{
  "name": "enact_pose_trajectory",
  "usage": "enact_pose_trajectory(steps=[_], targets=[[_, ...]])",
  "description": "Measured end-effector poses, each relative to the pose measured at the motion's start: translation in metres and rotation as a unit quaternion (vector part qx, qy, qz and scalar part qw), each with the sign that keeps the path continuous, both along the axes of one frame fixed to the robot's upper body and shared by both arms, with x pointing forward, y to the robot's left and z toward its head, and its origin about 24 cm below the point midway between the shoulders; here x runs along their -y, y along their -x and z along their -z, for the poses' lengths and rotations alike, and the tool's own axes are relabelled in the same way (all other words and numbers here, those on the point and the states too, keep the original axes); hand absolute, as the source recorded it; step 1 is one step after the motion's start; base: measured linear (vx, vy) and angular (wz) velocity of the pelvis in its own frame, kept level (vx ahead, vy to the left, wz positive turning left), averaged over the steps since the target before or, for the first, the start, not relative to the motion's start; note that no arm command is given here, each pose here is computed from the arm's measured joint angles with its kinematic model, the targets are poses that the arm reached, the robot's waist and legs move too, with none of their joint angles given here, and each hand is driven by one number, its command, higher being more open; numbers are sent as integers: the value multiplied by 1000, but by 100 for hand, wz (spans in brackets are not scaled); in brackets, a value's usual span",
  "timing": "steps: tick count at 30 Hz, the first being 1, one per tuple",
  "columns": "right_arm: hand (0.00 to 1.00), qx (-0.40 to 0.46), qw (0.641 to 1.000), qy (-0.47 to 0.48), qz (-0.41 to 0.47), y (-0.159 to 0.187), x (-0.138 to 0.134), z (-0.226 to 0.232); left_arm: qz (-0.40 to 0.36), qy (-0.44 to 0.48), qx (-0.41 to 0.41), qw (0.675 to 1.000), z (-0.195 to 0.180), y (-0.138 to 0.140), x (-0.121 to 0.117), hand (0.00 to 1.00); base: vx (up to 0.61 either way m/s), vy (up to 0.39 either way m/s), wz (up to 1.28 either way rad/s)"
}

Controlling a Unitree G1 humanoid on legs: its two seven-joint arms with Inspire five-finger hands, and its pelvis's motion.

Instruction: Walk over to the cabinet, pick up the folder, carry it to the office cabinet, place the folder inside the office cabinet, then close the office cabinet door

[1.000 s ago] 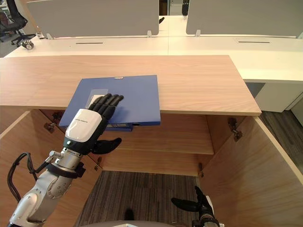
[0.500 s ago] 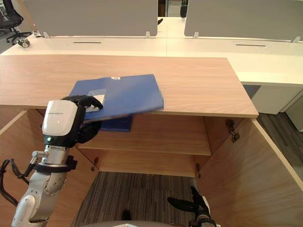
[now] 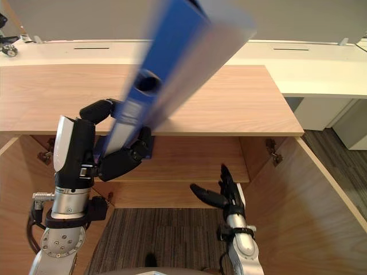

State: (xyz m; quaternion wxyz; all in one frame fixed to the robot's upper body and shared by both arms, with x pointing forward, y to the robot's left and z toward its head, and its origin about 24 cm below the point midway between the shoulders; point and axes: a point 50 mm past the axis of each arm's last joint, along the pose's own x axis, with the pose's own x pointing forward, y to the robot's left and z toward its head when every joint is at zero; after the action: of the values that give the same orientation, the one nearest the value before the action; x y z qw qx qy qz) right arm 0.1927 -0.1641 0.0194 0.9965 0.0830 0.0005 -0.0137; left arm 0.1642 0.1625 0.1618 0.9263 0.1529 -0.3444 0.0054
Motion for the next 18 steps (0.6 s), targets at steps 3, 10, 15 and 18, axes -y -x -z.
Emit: enact_pose_trajectory(steps=[3, 10, 15, 18], targets=[[100, 31, 999, -17, 7, 3, 4, -16, 25, 60, -17, 998, 2, 3, -4, 0, -2, 1, -6], [100, 72, 994, -75, 11, 4, 8, -37, 97, 227, -47, 968, 8, 5, -15, 0, -9, 8, -9], [100, 68, 996, -58, -11, 3, 15, -41, 142, 243, -72, 957, 16, 2, -13, 0, -8, 13, -8], [100, 101, 994, -35, -29, 1, 17, -58, 150, 245, -101, 952, 27, 0, -13, 0, 0, 0, 0]])
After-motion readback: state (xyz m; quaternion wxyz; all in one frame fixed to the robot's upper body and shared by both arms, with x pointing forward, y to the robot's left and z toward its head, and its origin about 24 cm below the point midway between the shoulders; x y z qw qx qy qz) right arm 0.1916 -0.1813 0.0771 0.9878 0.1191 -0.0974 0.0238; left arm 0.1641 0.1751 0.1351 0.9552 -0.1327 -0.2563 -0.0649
